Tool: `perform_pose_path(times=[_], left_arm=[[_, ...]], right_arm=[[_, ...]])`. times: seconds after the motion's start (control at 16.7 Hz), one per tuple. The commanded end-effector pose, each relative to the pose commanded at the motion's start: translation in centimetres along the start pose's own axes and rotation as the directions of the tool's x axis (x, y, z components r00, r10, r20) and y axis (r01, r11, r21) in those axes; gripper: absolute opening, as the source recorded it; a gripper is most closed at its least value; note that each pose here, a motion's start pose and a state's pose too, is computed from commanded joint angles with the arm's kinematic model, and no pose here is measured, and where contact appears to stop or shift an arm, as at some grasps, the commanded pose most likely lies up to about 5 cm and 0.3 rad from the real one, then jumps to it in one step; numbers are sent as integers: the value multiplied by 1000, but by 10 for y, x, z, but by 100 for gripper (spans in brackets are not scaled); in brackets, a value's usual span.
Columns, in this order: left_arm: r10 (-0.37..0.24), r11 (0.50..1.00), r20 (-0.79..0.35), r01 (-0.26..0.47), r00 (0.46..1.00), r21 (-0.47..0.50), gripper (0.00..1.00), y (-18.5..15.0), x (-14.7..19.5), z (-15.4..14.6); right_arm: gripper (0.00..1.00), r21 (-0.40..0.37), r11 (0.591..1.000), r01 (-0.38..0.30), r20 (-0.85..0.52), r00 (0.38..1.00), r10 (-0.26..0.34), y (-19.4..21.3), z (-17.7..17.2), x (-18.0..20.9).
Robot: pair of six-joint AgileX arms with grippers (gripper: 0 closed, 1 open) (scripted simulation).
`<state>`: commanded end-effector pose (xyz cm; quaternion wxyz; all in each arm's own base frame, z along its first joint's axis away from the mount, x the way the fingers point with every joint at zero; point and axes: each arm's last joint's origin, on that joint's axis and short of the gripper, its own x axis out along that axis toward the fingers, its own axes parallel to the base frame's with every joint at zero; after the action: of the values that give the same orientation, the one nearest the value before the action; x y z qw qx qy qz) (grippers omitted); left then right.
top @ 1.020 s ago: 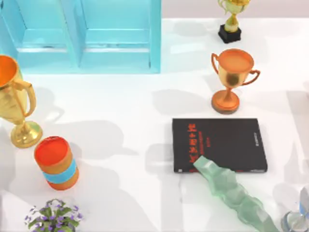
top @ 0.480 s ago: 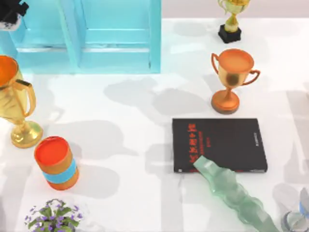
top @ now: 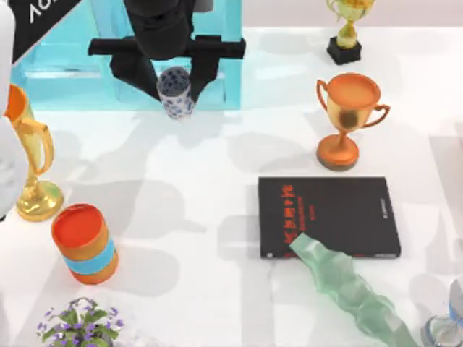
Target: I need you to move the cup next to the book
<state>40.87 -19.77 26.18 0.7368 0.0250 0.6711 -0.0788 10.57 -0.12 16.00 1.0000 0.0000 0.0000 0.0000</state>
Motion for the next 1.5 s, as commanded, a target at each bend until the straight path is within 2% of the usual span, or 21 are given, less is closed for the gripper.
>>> perform_pose_path(times=[0.18, 0.36, 0.84, 1.2, 1.5], left_arm=[[34, 996, -68, -40, 997, -85, 0, -42, 22, -15], [60, 990, -98, -71, 993, -120, 0, -62, 32, -24], [58, 990, -94, -70, 994, -126, 0, -62, 35, -24], [62, 989, -98, -74, 993, -125, 0, -59, 88, -30], [63, 990, -100, -75, 993, -123, 0, -59, 98, -32]], right_arm=[[100, 0, 1000, 0, 0, 1000, 0, 0, 0, 0], [100, 0, 1000, 0, 0, 1000, 0, 0, 0, 0], [100, 0, 1000, 0, 0, 1000, 0, 0, 0, 0], [100, 0, 1000, 0, 0, 1000, 0, 0, 0, 0], [100, 0, 1000, 0, 0, 1000, 0, 0, 0, 0]])
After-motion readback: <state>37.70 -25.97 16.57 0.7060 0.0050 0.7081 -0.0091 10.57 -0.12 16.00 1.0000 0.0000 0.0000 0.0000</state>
